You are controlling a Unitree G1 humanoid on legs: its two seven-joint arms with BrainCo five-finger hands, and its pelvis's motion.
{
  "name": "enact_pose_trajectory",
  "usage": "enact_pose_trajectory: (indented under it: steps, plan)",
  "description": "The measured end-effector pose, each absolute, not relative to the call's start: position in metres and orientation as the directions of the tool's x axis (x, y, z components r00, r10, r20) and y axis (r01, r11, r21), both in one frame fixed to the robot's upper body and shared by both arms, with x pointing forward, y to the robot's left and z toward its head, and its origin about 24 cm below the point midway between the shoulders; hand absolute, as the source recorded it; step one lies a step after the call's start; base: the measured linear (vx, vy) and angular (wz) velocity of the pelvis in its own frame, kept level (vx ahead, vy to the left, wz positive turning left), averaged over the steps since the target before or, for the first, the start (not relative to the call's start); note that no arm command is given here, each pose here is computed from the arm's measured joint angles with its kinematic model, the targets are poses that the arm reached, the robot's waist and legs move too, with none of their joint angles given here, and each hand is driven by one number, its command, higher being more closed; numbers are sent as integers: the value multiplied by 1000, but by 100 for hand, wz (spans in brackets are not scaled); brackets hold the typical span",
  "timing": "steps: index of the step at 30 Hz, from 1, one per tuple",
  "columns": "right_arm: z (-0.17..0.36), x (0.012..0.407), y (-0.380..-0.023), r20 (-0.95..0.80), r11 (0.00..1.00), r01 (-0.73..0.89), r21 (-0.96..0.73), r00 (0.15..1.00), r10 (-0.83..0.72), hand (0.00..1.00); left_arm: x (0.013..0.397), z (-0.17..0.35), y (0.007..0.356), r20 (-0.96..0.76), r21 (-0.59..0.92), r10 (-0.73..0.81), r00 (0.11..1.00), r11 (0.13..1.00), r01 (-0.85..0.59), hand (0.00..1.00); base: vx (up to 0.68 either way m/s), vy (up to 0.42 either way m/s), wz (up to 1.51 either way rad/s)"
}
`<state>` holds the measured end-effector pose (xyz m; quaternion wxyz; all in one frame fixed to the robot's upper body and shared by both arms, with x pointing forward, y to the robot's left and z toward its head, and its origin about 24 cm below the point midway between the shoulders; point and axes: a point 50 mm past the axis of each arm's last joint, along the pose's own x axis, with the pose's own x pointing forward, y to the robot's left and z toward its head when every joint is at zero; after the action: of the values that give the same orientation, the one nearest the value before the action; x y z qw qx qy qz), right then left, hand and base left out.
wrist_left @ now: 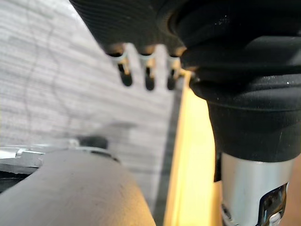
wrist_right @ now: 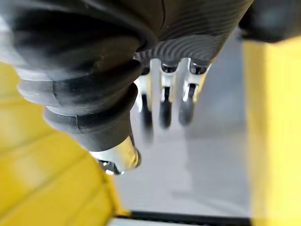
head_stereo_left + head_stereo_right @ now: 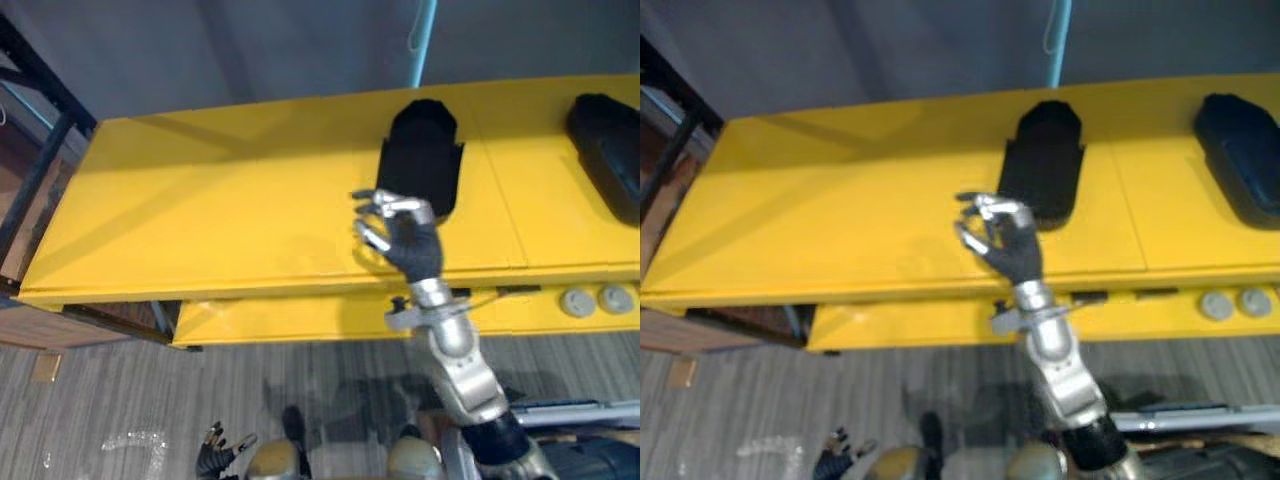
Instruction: Walk over and take plastic housings, then place them on the shelf
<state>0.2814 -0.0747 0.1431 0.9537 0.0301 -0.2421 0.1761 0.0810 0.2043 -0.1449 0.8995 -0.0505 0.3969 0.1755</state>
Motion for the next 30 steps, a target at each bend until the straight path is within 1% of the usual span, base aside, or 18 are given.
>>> enact_pose_trajectory:
  steps: [4,7,12,15,18,19,25,30]
  plan:
    - [129,296,-58,366,923,-382,-54,852,374,0,81,-145,204,-737,53,278,616,932,-357,0,-10,14,6]
    - [122,305,-52,315,936,-349,-46,884,345,0,80,-146,204,-742,53,276,611,933,-357,0,5,6,17]
    - [107,324,-51,215,973,-229,-34,949,231,0,78,-148,198,-761,43,260,594,934,-354,0,-2,12,3]
    - [102,328,-52,178,982,-181,-48,966,186,0,78,-149,193,-765,38,241,597,943,-331,0,-25,11,10]
    - [98,332,-59,160,995,-81,-63,983,90,0,79,-149,189,-765,30,231,601,945,-325,0,-49,9,17]
    - [97,334,-63,155,998,-28,-55,987,36,0,79,-149,187,-766,25,227,602,946,-324,0,-84,22,4]
    - [101,338,-72,172,991,116,-61,980,-105,0,77,-150,182,-772,15,199,603,955,-295,0,-61,17,2]
    - [101,340,-79,168,981,182,-66,971,-169,0,76,-151,180,-775,12,189,603,959,-284,0,-9,4,0]
